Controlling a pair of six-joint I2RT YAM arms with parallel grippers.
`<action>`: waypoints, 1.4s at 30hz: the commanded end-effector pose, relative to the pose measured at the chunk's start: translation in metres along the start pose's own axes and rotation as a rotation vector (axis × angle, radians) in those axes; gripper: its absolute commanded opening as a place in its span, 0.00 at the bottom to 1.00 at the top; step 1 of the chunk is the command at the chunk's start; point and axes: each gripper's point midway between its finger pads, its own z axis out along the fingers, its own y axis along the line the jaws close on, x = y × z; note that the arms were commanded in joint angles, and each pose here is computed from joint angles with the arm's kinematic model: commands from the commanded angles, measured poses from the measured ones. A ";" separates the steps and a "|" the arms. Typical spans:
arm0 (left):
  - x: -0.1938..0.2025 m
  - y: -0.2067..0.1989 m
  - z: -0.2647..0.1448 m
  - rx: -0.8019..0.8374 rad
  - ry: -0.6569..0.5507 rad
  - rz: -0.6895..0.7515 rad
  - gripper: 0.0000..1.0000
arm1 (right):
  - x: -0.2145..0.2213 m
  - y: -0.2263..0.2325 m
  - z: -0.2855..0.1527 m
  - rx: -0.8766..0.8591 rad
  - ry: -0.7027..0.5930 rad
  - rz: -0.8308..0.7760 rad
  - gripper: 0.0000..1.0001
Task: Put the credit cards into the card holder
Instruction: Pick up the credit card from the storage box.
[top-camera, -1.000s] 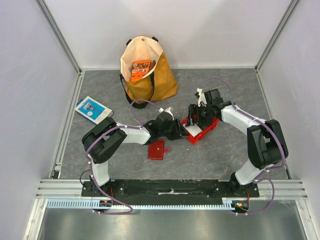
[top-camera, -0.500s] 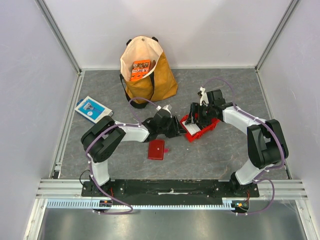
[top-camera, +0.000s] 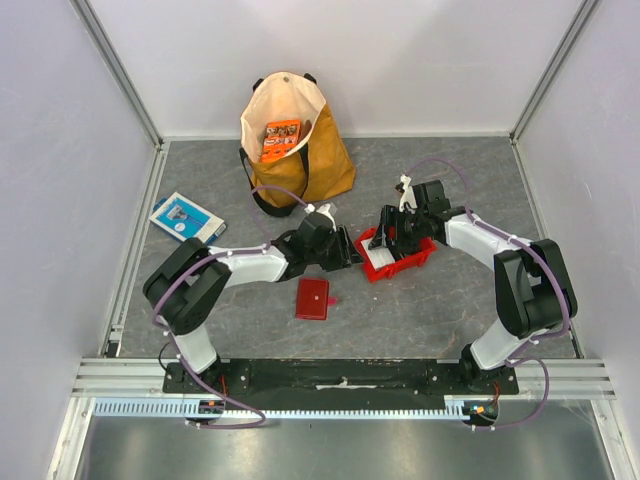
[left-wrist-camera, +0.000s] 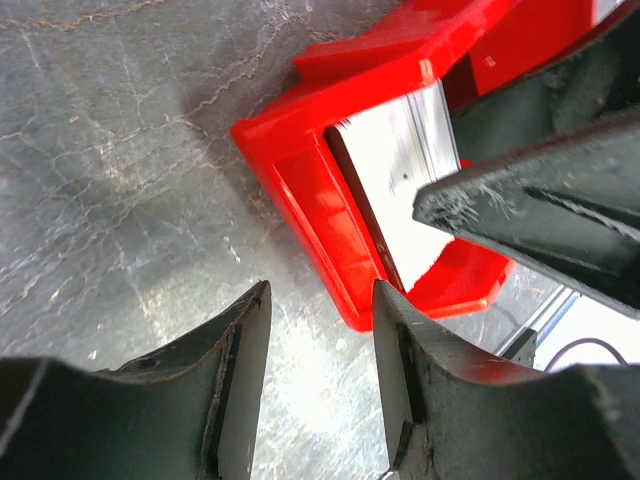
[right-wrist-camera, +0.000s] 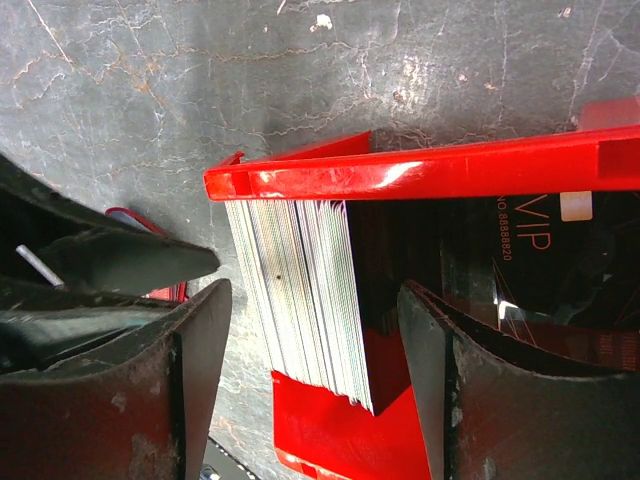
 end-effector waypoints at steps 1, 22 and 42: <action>-0.007 -0.003 -0.024 0.002 -0.031 0.078 0.52 | -0.009 0.015 -0.008 -0.045 -0.024 -0.008 0.73; 0.013 0.010 -0.041 -0.007 0.015 0.078 0.52 | -0.021 0.010 -0.017 0.014 -0.061 -0.034 0.65; 0.017 0.009 -0.038 0.004 0.040 0.078 0.52 | -0.033 -0.001 -0.020 0.086 -0.090 -0.071 0.74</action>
